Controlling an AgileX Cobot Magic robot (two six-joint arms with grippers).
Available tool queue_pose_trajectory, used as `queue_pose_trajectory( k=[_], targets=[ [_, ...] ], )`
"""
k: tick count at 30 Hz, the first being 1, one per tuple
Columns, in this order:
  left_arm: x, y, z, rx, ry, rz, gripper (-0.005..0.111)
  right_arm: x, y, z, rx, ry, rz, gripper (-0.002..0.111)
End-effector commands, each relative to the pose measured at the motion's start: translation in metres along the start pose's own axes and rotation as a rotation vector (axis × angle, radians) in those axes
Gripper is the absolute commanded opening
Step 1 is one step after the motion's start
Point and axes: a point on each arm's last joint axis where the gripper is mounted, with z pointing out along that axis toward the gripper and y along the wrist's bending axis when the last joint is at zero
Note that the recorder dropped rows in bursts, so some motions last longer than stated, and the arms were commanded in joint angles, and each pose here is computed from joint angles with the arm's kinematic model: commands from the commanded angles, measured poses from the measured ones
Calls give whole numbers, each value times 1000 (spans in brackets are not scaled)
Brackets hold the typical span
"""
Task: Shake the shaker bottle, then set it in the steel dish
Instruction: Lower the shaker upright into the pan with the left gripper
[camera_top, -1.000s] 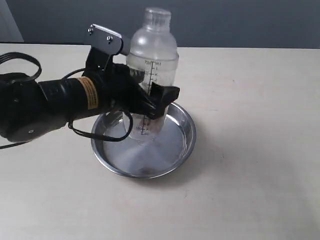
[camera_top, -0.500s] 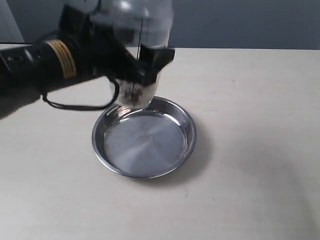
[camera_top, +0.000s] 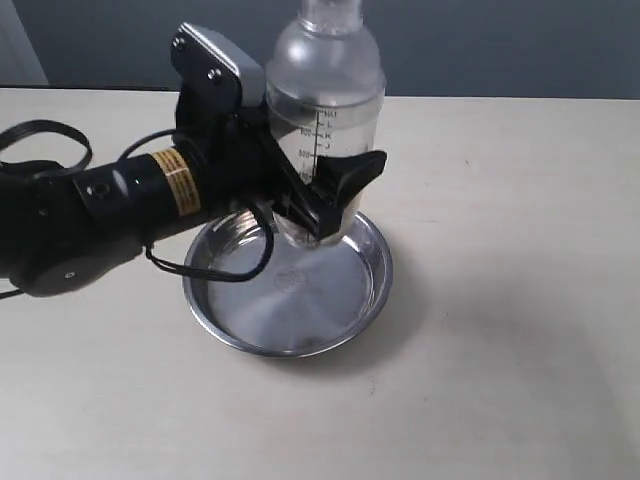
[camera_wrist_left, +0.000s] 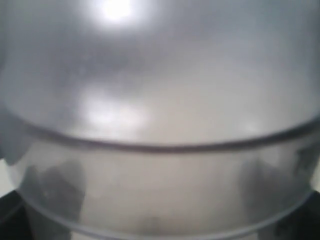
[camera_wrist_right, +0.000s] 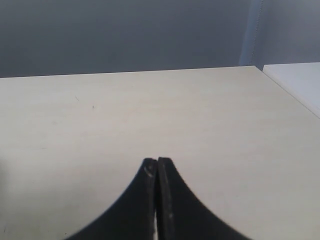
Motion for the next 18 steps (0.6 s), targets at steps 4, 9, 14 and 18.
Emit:
queue_pose_trajectory(
  k=[4, 9, 14, 18],
  targets=[
    [59, 20, 23, -116, 26, -62, 0, -1, 0, 0, 4, -15, 0, -1],
    [86, 24, 30, -99, 0, -78, 0, -1, 0, 0, 4, -15, 0, -1],
    [113, 27, 32, -56, 3, -87, 0, -1, 0, 0, 4, -15, 0, -1],
    [120, 29, 31, -42, -2, -95, 0, -1, 0, 0, 4, -15, 0, -1]
  ],
)
